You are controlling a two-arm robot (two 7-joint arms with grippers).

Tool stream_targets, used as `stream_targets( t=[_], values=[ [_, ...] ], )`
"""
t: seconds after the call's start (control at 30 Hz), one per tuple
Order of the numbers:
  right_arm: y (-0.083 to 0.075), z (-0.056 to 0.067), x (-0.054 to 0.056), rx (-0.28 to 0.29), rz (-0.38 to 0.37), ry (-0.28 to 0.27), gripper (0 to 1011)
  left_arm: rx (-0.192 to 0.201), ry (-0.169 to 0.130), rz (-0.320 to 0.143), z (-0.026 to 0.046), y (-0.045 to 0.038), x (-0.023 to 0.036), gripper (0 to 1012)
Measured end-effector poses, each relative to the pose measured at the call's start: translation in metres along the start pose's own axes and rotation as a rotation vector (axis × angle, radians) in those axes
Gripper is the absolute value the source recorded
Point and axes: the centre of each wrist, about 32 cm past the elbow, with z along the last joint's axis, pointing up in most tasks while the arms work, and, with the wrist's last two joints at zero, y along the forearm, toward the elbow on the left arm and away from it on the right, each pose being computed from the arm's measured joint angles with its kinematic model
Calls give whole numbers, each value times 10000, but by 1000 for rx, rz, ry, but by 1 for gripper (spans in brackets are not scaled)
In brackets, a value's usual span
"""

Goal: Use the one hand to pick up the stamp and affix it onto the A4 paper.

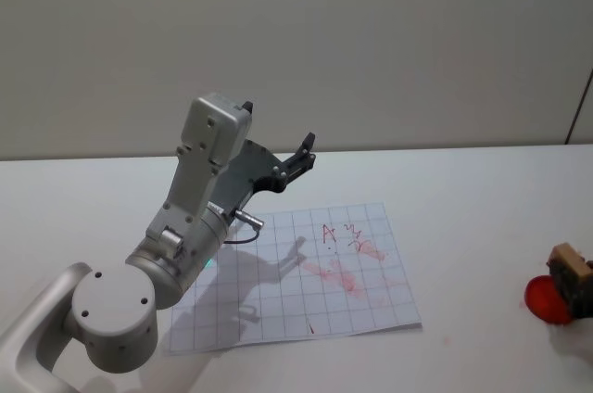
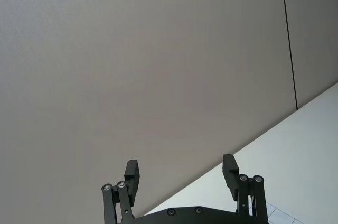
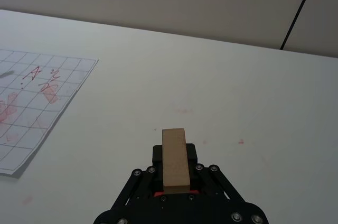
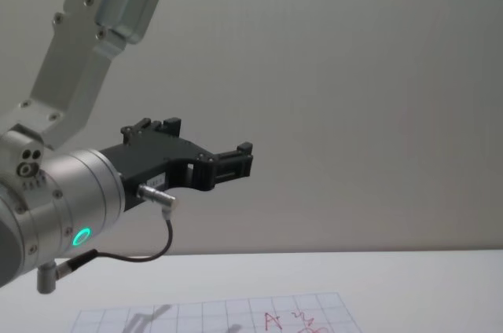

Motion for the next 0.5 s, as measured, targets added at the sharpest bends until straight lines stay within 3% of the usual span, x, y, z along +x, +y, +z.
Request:
stream_targets(
  t=[0.5],
  values=[
    [130, -13, -53, -45, 9, -4, 220, 0, 0, 0, 0, 0, 0, 1001]
  ],
)
